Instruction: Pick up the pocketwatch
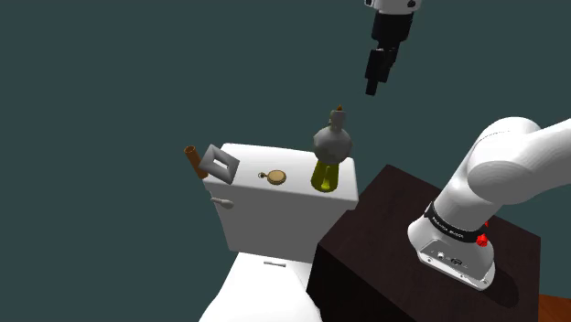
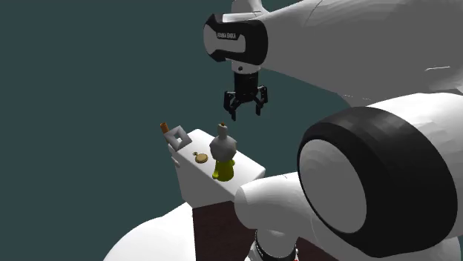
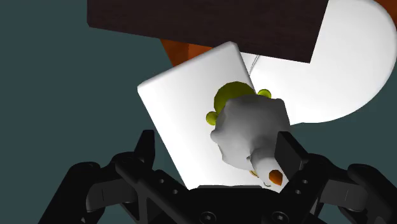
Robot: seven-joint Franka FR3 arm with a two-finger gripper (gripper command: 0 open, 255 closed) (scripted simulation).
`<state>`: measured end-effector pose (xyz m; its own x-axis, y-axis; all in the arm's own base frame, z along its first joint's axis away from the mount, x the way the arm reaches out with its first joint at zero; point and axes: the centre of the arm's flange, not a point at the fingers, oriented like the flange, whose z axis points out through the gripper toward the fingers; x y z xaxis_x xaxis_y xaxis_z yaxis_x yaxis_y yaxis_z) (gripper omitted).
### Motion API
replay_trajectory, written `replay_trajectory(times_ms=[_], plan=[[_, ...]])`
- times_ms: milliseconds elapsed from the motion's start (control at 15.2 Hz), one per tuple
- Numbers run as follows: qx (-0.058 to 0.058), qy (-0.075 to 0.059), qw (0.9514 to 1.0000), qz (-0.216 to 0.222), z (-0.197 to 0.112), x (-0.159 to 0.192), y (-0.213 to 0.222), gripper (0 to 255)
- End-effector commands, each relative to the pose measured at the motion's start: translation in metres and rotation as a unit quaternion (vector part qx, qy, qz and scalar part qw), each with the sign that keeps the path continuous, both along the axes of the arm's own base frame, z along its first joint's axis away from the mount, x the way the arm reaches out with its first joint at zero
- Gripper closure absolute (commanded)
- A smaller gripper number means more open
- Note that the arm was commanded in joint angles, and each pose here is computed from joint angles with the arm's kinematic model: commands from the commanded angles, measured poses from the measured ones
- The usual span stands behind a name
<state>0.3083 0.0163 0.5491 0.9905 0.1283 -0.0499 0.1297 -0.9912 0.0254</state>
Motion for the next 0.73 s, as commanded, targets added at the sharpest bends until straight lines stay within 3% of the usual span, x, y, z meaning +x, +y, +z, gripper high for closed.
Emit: replay_trajectory(times_ms=[0, 660], plan=[[0.000, 0.000, 1.0000, 0.000, 0.000, 0.000, 0.000, 0], [-0.002, -0.004, 0.9999, -0.009, -0.098, 0.065, 0.059, 0]])
